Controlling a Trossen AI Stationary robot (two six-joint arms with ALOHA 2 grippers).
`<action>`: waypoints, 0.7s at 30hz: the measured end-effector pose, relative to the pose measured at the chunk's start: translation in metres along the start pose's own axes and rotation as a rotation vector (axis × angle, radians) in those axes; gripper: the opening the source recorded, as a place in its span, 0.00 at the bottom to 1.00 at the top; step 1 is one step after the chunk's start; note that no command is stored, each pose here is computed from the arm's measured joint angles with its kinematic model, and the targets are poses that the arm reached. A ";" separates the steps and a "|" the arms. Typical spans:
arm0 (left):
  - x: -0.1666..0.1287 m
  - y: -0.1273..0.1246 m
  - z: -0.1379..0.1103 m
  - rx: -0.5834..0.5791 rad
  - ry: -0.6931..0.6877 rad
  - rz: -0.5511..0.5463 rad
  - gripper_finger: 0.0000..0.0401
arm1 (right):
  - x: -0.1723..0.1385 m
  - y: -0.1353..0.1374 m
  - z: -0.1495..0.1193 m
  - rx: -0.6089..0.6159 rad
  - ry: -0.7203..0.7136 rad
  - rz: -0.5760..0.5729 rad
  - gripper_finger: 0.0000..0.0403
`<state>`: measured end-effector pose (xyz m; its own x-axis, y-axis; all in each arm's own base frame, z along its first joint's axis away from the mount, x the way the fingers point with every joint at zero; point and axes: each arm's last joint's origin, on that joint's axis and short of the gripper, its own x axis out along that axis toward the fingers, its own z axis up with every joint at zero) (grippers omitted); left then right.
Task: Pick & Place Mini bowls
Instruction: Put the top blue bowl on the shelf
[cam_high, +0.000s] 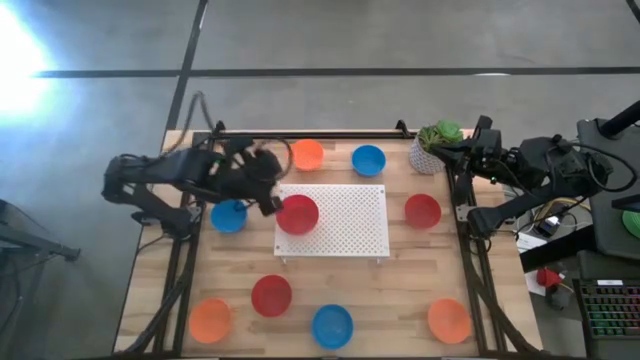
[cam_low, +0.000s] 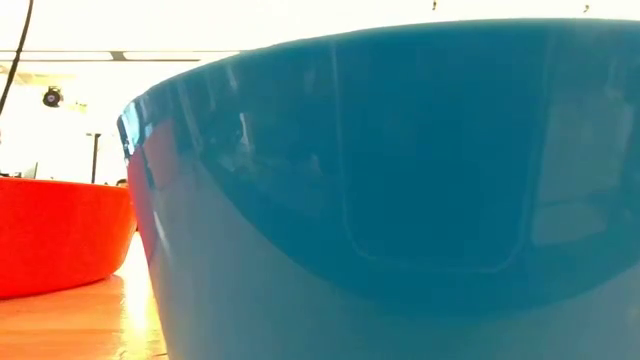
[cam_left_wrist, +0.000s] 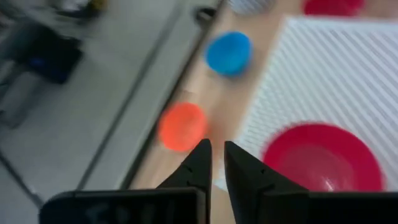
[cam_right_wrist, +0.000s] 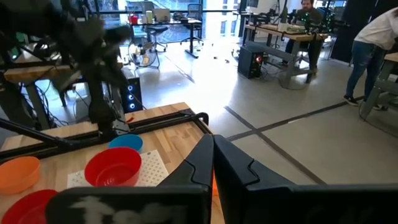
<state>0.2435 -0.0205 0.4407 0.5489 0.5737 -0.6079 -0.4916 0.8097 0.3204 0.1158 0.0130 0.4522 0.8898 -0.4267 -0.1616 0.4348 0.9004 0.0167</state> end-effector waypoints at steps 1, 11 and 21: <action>-0.005 0.006 -0.001 -0.028 -0.024 0.031 0.07 | 0.000 0.000 0.000 0.000 0.000 -0.001 0.02; -0.030 0.036 -0.011 -0.178 -0.128 0.139 0.00 | 0.001 -0.004 0.001 0.047 -0.011 -0.069 0.02; -0.029 0.040 -0.021 -0.194 -0.135 0.195 0.00 | 0.010 -0.009 -0.009 0.217 0.067 -0.163 0.02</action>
<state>0.1936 -0.0078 0.4554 0.5099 0.7376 -0.4425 -0.7094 0.6516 0.2687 0.1193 0.0015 0.4412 0.7977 -0.5513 -0.2445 0.5973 0.7779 0.1950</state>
